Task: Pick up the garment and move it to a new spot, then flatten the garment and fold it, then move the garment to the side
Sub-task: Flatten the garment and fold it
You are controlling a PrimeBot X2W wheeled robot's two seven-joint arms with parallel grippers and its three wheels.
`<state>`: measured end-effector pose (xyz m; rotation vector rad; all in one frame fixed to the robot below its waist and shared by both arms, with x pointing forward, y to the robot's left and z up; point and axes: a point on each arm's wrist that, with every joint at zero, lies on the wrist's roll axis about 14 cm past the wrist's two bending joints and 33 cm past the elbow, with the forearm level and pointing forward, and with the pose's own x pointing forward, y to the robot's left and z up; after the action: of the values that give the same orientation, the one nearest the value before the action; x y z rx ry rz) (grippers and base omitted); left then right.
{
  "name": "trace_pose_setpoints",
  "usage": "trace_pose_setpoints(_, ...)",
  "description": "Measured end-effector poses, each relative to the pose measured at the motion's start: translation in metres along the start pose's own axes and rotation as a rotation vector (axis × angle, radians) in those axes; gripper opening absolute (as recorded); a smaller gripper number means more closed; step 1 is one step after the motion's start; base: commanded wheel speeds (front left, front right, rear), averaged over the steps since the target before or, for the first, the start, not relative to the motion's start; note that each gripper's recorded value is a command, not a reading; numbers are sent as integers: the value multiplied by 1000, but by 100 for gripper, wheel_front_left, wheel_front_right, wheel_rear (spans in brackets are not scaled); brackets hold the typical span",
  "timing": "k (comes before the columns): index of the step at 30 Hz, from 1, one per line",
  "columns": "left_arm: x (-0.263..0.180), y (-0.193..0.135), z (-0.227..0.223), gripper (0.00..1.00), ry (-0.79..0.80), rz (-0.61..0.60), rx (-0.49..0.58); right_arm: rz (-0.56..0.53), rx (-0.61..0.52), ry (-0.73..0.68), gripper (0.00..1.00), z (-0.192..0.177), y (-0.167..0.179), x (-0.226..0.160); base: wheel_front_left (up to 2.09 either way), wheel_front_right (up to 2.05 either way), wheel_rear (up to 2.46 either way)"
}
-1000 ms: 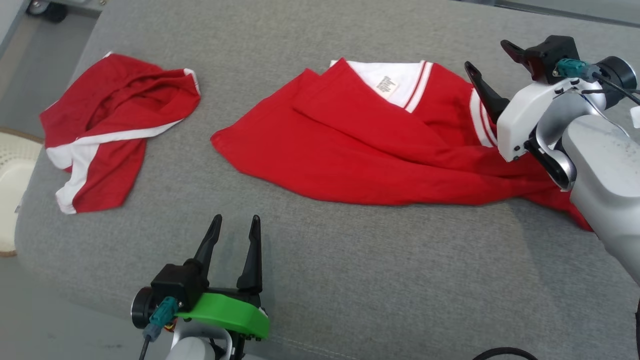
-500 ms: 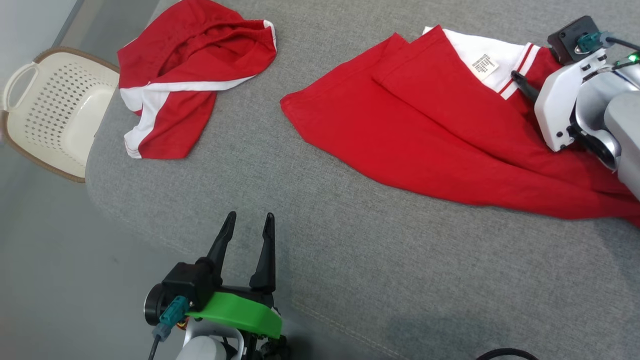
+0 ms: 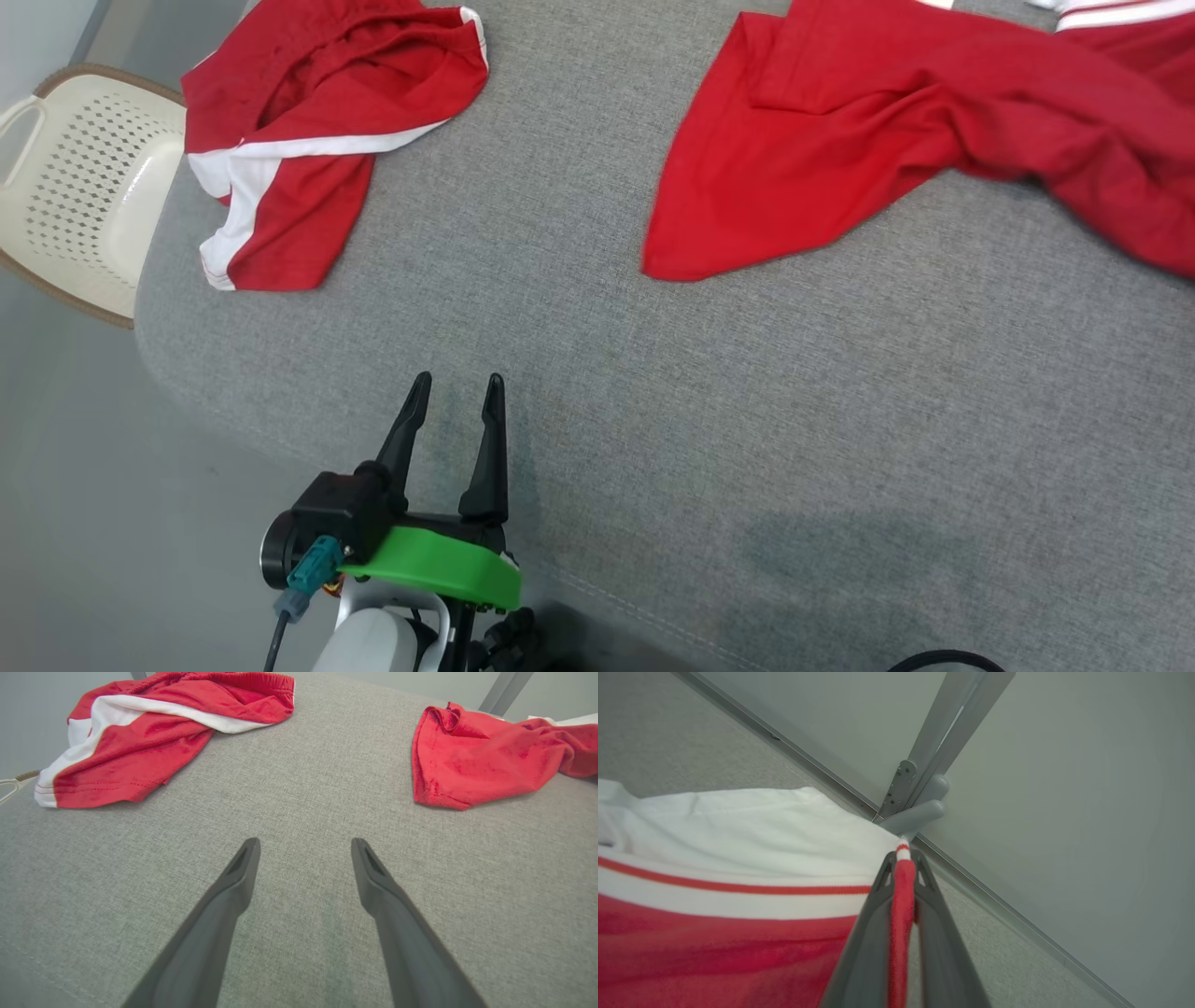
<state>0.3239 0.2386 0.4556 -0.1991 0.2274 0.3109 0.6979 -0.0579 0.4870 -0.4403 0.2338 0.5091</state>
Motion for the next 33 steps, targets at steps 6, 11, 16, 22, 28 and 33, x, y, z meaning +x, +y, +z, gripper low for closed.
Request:
trace_pose_setpoints(6,8,-8,-1,100,0,-30,8,-205,34,20,42,-18,-90,-32,0,0,0)
trace_pose_setpoints(11,16,-16,1,100,-7,-64,18,-268,99,26,100,-39,-103,-55,0,0,0)
trace_pose_setpoints(16,22,-23,5,100,-27,-97,32,-237,152,-51,100,-22,-75,-60,0,0,0)
trace_pose_setpoints(22,25,-35,13,100,-59,-148,39,-179,220,-233,100,24,-36,-82,0,0,0)
trace_pose_setpoints(28,19,-47,17,100,-78,-201,47,-190,291,-303,100,20,-9,-136,0,0,0)
trace_pose_setpoints(33,11,-57,22,100,-98,-243,39,-241,361,-291,100,-6,6,-187,0,0,0)
